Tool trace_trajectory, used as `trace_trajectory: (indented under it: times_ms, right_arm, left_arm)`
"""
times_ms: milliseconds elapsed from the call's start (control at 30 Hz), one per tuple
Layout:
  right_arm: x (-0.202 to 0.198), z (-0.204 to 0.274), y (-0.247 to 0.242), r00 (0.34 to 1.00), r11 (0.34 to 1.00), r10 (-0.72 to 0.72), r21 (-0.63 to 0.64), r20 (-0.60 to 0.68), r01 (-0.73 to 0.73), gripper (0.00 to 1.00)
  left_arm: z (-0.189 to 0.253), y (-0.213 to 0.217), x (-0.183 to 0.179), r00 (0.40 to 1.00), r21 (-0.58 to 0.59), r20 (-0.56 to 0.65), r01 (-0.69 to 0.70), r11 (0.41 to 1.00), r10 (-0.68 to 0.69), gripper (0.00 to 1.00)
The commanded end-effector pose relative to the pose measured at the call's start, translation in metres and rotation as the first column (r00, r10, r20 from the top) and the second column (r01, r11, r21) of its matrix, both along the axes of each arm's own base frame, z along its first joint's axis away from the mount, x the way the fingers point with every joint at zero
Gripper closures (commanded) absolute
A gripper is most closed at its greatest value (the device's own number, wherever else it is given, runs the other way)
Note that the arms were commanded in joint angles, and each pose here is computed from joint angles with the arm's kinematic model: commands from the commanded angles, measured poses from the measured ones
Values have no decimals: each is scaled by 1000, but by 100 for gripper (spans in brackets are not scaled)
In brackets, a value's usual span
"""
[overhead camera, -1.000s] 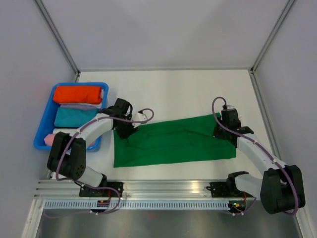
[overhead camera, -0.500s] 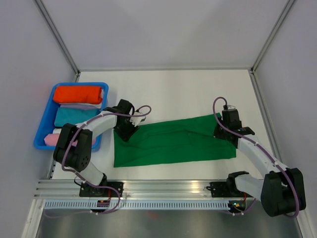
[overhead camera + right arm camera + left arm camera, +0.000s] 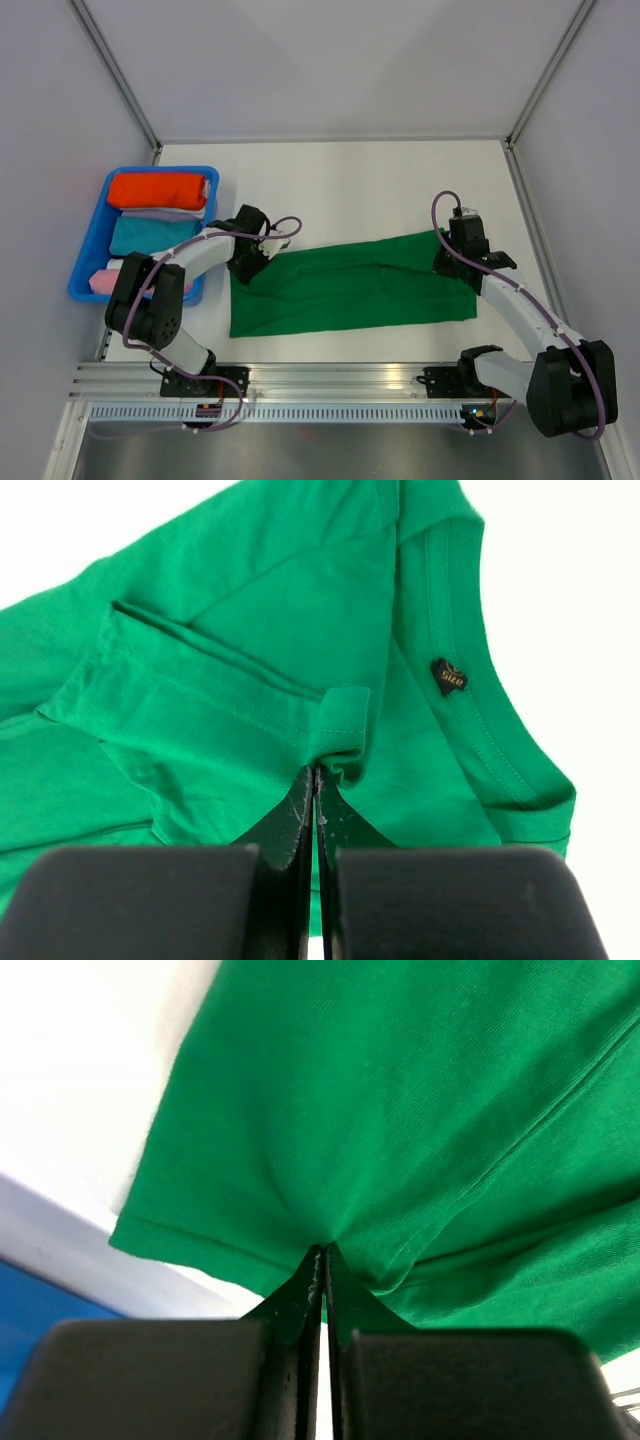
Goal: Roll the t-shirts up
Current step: Fold the tshirt
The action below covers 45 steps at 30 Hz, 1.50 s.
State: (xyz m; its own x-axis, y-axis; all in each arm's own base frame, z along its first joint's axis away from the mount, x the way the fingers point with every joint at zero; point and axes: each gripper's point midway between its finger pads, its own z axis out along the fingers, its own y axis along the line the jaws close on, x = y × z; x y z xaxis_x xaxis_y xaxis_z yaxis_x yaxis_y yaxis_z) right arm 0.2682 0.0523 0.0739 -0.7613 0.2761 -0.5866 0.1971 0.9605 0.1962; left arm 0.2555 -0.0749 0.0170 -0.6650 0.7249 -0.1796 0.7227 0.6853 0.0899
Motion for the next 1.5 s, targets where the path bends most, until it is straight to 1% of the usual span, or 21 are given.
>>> trace_trajectory:
  times_ms: [0, 167, 233, 500, 700, 833, 867, 900, 933, 967, 1000, 1033, 1067, 1167, 1200, 1267, 1300, 1333, 1367, 1400, 1467]
  right_arm:
    - [9, 23, -6, 999, 999, -17, -28, 42, 18, 100]
    - [8, 41, -13, 997, 998, -42, -53, 59, 45, 100]
    - [5, 44, -16, 997, 997, -47, -63, 60, 51, 100]
    - [-17, 33, -22, 997, 994, -75, -84, -20, 73, 100]
    - [-21, 25, -22, 991, 990, -128, -61, -40, 126, 100]
    - [-28, -5, -17, 979, 991, -133, -54, -154, 126, 99]
    - [-28, -9, -16, 975, 988, -151, -44, -164, 146, 89]
    - [-28, -10, -20, 970, 983, -182, -64, -164, 174, 79]
    - [-28, -8, -23, 967, 977, -208, -69, -150, 199, 63]
    - [-24, -4, -25, 967, 973, -228, -64, -118, 222, 42]
    - [-20, 9, -27, 966, 967, -251, -45, -60, 249, 39]
    - [-15, 18, -30, 964, 963, -267, -44, -15, 266, 37]
    - [-5, 33, -30, 961, 962, -272, -22, 45, 273, 36]
    - [16, 65, -19, 957, 970, -241, 56, 161, 235, 37]
    - [25, 71, -14, 959, 974, -223, 69, 175, 214, 38]
    - [36, 71, 7, 973, 989, -141, 74, 185, 129, 40]
    - [42, 57, 15, 985, 993, -107, 57, 138, 100, 40]
    - [44, 50, 28, 993, 998, -41, 43, 115, 36, 41]
    - [51, 48, 42, 994, 998, 10, 67, 107, -18, 40]
    - [54, 28, 50, 998, 997, 43, 58, 44, -46, 40]
    - [66, 25, 62, 995, 995, 96, 32, 38, -98, 39]
  left_arm:
    - [17, 4, 12, 997, 11, 75, -26, 1000, 25, 98]
    - [35, 16, 22, 989, 24, 149, -27, 999, 23, 98]
    - [37, 21, 23, 987, 30, 158, -26, 999, 21, 98]
    - [49, 29, 28, 979, 49, 206, -19, 999, 8, 98]
    - [37, 32, 19, 986, 60, 168, -16, 998, 5, 98]
    - [24, 29, 8, 992, 39, 122, 8, 999, -12, 98]
    - [23, 28, 6, 993, 31, 113, 11, 999, -15, 98]
    - [22, 26, 5, 994, 23, 109, 20, 1000, -23, 98]
    - [21, 23, 3, 994, 3, 100, 31, 1000, -31, 98]
    - [21, 23, 3, 994, 5, 101, 47, 999, -48, 94]
    - [19, 18, -1, 994, -27, 90, 67, 997, -65, 80]
    - [17, 12, -5, 993, -57, 79, 87, 995, -82, 75]
    - [17, 10, -7, 992, -68, 79, 100, 993, -94, 73]
    - [20, 7, -8, 991, -88, 87, 112, 990, -105, 73]
    - [20, 8, -7, 990, -85, 91, 111, 990, -104, 76]
    - [21, 10, -6, 991, -70, 95, 104, 992, -97, 78]
    - [21, 11, -6, 991, -65, 94, 99, 993, -93, 80]
    - [20, 13, -7, 992, -56, 93, 96, 994, -91, 81]
    - [20, 14, -7, 992, -50, 92, 93, 994, -88, 81]
    - [19, 16, -7, 992, -41, 93, 92, 995, -88, 81]
    - [19, 19, -7, 992, -28, 95, 88, 996, -85, 81]
